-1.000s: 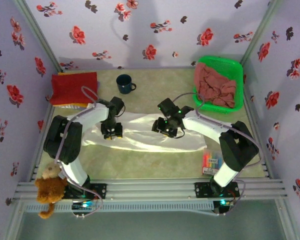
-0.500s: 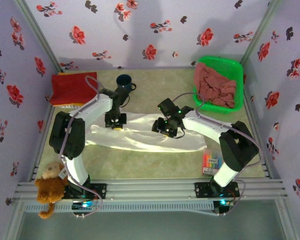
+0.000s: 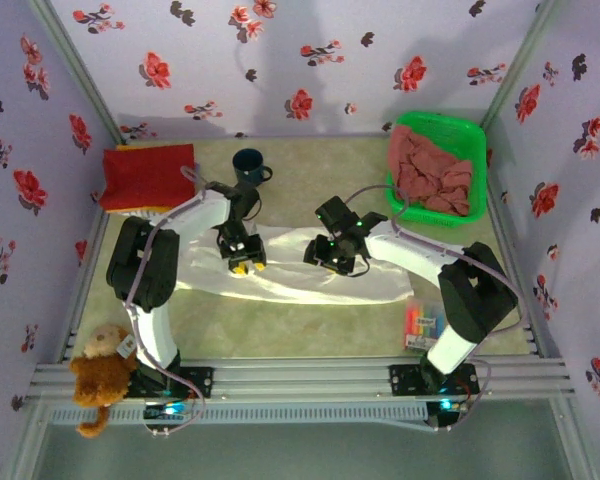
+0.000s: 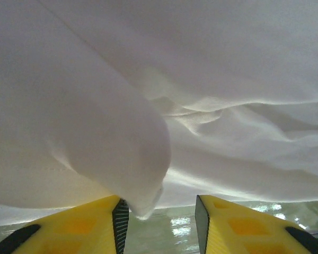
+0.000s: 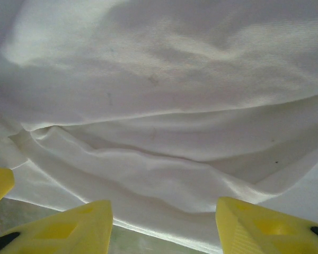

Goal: Fold and stack the t-shirts

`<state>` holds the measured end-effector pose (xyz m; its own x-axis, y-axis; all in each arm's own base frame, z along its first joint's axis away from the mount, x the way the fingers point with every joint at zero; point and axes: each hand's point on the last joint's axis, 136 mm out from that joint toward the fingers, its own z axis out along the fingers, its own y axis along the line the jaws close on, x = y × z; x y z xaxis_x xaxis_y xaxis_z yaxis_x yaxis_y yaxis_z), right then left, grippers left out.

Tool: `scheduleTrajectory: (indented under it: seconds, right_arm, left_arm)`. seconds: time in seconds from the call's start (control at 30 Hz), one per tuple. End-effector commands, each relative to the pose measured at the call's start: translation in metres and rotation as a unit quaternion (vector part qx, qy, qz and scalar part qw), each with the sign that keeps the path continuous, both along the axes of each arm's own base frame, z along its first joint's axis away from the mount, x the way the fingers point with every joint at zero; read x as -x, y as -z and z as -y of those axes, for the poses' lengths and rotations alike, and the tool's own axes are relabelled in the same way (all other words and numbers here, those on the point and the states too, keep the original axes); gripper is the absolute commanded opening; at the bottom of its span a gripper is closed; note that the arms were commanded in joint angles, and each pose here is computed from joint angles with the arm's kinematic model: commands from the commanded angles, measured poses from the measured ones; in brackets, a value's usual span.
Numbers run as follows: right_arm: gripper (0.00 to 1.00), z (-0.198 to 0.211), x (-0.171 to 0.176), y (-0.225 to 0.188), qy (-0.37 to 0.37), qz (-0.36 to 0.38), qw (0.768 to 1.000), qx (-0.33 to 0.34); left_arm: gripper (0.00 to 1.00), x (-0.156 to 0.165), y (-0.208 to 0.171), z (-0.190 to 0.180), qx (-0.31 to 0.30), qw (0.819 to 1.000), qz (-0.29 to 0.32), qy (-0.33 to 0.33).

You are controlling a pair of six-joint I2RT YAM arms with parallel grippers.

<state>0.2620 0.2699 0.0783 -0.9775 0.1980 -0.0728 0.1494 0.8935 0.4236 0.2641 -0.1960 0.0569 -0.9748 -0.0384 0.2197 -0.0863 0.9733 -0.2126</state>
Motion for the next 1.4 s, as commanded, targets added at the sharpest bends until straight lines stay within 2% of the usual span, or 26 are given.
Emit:
scheduleTrajectory:
  seconds: [0.0,0.13,0.27,0.47,0.7,0.83,1.17,1.37]
  right_arm:
    - [0.55,-0.001,-0.004,-0.008,0.004,0.011,1.0,-0.012]
    - [0.56,-0.032,-0.006,-0.015,-0.01,0.015,0.999,-0.048]
    - [0.56,-0.071,-0.01,-0.019,-0.038,0.017,0.997,-0.068]
    - [0.55,-0.128,-0.027,-0.012,-0.04,-0.002,0.99,-0.132]
    - [0.55,-0.157,-0.027,-0.007,-0.052,-0.022,0.987,-0.149]
    - [0.54,-0.165,-0.026,0.001,-0.053,-0.031,0.986,-0.157]
    - [0.51,-0.172,-0.018,0.003,-0.06,-0.043,0.984,-0.159]
    - [0.48,-0.18,-0.008,0.002,-0.08,-0.049,0.981,-0.168]
  left_arm:
    - [0.42,-0.01,-0.037,-0.007,0.022,0.999,0.04,-0.005]
    - [0.43,-0.022,-0.053,-0.052,0.017,0.998,0.055,-0.041]
    - [0.44,-0.029,-0.053,-0.099,0.02,0.995,0.056,-0.081]
    - [0.44,-0.043,-0.034,-0.129,0.043,0.989,0.054,-0.127]
    - [0.42,-0.063,-0.015,-0.152,0.066,0.981,0.064,-0.17]
    - [0.41,-0.066,-0.004,-0.166,0.028,0.982,0.077,-0.169]
    - [0.36,-0.068,0.013,-0.16,0.052,0.98,0.069,-0.18]
    - [0.28,-0.061,0.014,-0.158,0.055,0.98,0.066,-0.179]
